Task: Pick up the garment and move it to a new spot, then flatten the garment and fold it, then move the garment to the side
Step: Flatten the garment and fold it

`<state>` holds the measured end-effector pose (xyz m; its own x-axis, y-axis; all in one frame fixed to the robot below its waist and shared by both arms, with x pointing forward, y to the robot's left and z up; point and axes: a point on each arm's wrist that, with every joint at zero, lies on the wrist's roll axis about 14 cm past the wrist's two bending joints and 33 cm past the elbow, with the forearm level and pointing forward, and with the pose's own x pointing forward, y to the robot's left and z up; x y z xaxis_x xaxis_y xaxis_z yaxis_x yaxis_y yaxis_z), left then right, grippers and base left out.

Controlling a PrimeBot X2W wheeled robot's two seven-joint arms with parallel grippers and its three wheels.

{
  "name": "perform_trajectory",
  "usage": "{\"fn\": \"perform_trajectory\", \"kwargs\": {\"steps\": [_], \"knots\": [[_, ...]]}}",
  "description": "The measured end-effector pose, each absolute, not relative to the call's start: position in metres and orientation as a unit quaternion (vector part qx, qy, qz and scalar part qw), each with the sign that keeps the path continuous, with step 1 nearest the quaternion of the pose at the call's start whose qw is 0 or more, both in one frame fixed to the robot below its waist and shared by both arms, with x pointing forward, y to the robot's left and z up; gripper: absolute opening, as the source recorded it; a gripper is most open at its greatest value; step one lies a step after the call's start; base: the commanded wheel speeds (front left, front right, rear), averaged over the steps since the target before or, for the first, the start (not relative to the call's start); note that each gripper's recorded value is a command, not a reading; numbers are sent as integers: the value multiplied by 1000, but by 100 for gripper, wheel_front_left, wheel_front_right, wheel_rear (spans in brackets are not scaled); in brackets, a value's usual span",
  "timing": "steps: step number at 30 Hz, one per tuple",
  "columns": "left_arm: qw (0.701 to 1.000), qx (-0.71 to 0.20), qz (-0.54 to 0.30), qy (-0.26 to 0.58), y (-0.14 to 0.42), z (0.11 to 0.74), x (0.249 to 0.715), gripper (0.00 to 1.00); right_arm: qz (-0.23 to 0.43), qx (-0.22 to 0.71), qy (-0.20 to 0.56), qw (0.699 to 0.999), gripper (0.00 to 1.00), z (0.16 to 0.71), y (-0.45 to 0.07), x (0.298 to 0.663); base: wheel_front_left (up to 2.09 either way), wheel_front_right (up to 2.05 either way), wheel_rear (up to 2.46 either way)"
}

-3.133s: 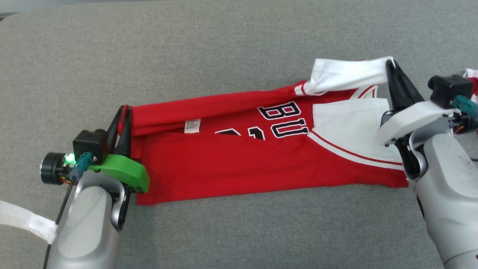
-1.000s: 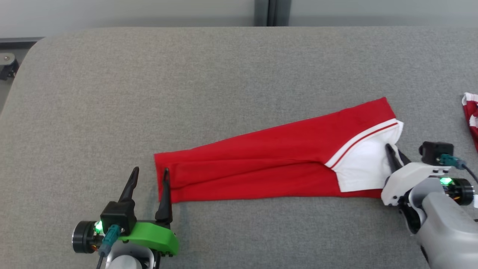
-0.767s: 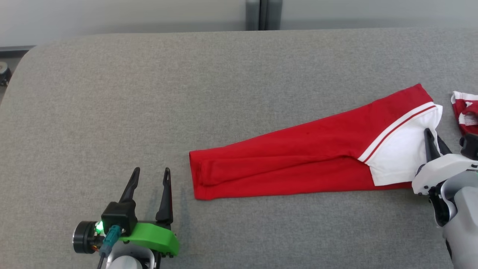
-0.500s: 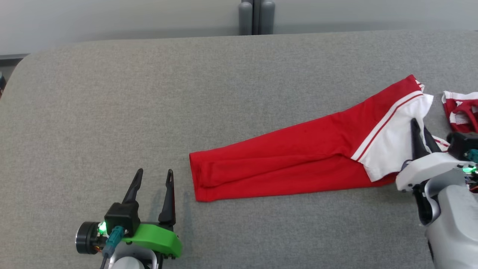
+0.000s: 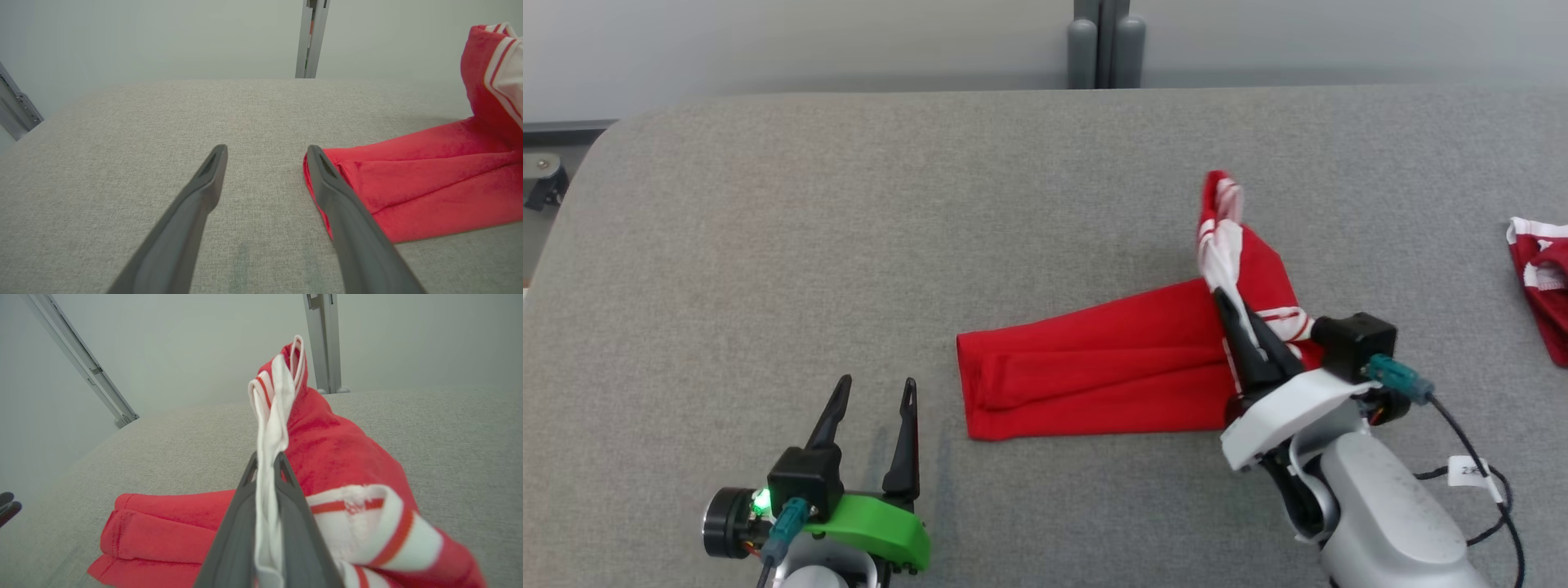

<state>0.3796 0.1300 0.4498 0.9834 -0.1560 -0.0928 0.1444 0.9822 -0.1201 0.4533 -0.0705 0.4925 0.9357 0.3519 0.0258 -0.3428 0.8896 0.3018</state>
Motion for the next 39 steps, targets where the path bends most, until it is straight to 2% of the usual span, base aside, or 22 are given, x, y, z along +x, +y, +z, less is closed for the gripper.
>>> {"fn": "perform_trajectory", "kwargs": {"steps": [9,19,20,21,22,25,29,34,39], "knots": [[996,-54,-57,51,143,450,371,100,304,176,55,935,0,486,23,426,0,0,0],[996,-53,-39,59,153,446,365,100,379,200,86,899,0,486,76,410,0,0,0],[996,-53,-38,60,153,445,365,100,381,205,87,897,19,487,78,410,0,0,0],[996,-53,-38,61,153,444,365,100,381,211,87,896,65,488,79,411,0,0,0],[996,-53,-38,62,154,444,365,100,379,213,87,896,100,489,78,411,0,0,0],[996,-53,-37,61,154,445,367,100,366,216,71,903,100,498,70,422,0,0,0],[996,-49,-41,57,152,447,372,100,324,194,40,925,100,506,40,441,0,0,0],[996,-43,-53,51,146,450,378,100,237,154,12,959,100,504,-23,458,0,0,0],[996,-38,-64,45,140,453,383,100,161,106,1,981,100,497,-81,457,0,0,0]]}}
